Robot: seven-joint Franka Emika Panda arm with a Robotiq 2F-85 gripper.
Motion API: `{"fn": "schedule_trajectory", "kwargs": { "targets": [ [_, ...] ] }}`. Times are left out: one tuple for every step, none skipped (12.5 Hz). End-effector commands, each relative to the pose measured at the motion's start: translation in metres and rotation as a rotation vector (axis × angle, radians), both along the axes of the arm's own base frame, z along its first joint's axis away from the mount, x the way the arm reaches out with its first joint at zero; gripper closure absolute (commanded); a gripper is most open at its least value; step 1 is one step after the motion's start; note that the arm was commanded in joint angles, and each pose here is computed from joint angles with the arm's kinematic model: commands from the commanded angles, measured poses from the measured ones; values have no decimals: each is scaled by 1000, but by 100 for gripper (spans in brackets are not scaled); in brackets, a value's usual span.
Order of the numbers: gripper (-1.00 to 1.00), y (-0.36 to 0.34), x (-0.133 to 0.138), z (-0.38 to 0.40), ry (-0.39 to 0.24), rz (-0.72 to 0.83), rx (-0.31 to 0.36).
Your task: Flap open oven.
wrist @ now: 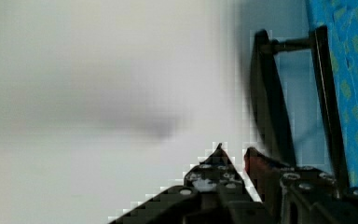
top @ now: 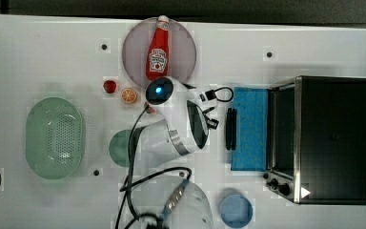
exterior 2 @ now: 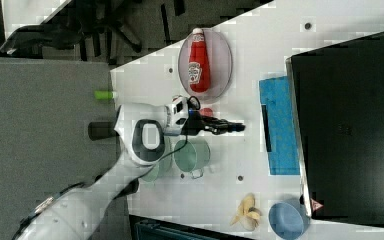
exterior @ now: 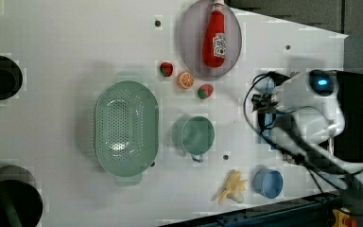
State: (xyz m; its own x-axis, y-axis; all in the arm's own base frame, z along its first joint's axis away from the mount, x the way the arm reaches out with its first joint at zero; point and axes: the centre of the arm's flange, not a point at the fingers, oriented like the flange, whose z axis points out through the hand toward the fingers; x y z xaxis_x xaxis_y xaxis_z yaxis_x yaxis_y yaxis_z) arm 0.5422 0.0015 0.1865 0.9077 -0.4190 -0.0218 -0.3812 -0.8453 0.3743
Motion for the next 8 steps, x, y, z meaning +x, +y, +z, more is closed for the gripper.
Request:
{"fn": "schedule_trajectory", "kwargs": {
  "targets": [
    [65, -2, 28, 98, -212, -249, 176],
    [65, -2, 30, 123, -252, -322, 247],
    [65, -1, 31, 148, -287, -379, 309],
    [65, -2, 32, 173, -317, -420, 356],
    [65, -4, 32, 198, -335, -438, 378],
    [65, -6, 31, 223, -343, -449, 388],
    [65, -6, 27, 249, -335, -456, 396],
    [65, -5, 22, 272, -305, -461, 401]
  ]
}}
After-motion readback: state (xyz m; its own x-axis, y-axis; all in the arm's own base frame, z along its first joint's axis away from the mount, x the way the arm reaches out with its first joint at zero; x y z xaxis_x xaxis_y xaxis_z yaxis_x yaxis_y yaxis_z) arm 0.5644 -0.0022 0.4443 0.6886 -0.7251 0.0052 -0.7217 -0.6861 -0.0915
